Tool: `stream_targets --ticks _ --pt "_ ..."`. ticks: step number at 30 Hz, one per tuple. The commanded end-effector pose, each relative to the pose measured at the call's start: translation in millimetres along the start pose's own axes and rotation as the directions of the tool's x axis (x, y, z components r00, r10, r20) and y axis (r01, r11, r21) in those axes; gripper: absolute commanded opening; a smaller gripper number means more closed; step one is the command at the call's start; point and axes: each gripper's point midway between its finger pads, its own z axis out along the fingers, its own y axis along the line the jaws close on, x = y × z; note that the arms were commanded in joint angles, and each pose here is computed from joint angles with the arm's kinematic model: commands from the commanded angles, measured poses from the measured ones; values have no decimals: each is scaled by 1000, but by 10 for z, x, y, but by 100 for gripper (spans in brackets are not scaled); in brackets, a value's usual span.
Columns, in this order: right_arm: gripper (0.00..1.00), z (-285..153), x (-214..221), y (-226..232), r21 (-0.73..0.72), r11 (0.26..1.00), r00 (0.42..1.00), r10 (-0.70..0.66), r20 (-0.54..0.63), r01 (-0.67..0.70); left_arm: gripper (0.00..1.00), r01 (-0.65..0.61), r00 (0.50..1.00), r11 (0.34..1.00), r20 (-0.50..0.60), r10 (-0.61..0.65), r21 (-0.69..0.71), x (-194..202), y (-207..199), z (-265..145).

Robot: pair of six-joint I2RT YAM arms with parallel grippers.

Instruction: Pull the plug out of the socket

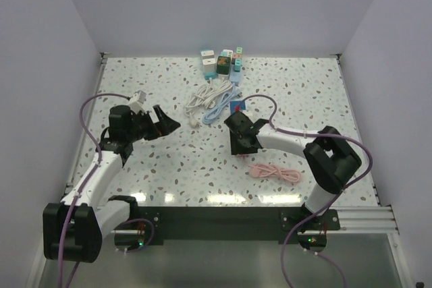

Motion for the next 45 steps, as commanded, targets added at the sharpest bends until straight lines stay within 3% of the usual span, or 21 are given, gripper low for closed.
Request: stream_targets --ticks 1,7,15,26,27,30,31,34,38,43,45 --pt "0 -38 958 242 -122 981 942 -179 -284 149 100 -20 1000 999 6 20 38 6 -67 36" --pt "0 -111 1266 387 -292 918 874 -359 -328 268 100 -18 1000 999 10 17 49 49 -38 91" --pt "0 -311 1449 645 -511 792 808 -521 -277 335 100 -14 1000 999 23 13 36 -22 -75 164" --pt "2 -500 1907 622 -593 689 693 -663 -283 416 100 12 1000 1000 22 -12 2 -16 -120 286" --pt "22 -503 1918 584 -585 692 691 -664 -286 423 100 11 1000 1000 22 -11 1 -9 -122 287" --pt "52 -569 1837 594 -577 688 700 -665 -258 441 100 18 999 1000 26 -18 -19 -12 -103 298" --pt "69 -597 1802 619 -577 686 708 -663 -245 442 100 22 999 999 31 -21 -29 -21 -94 295" --pt "93 -713 1624 707 -561 689 730 -652 -203 459 100 28 999 998 41 -26 -50 -34 -69 280" --pt "99 -916 1339 737 -506 696 749 -648 -137 510 100 28 997 995 76 -21 -95 -94 -18 225" --pt "99 -1063 742 701 -294 780 810 -586 -31 553 100 25 995 997 97 -18 -72 -175 -101 205" --pt "99 -1184 517 759 -281 802 839 -543 25 528 99 17 996 999 91 -13 -49 -219 -178 220"
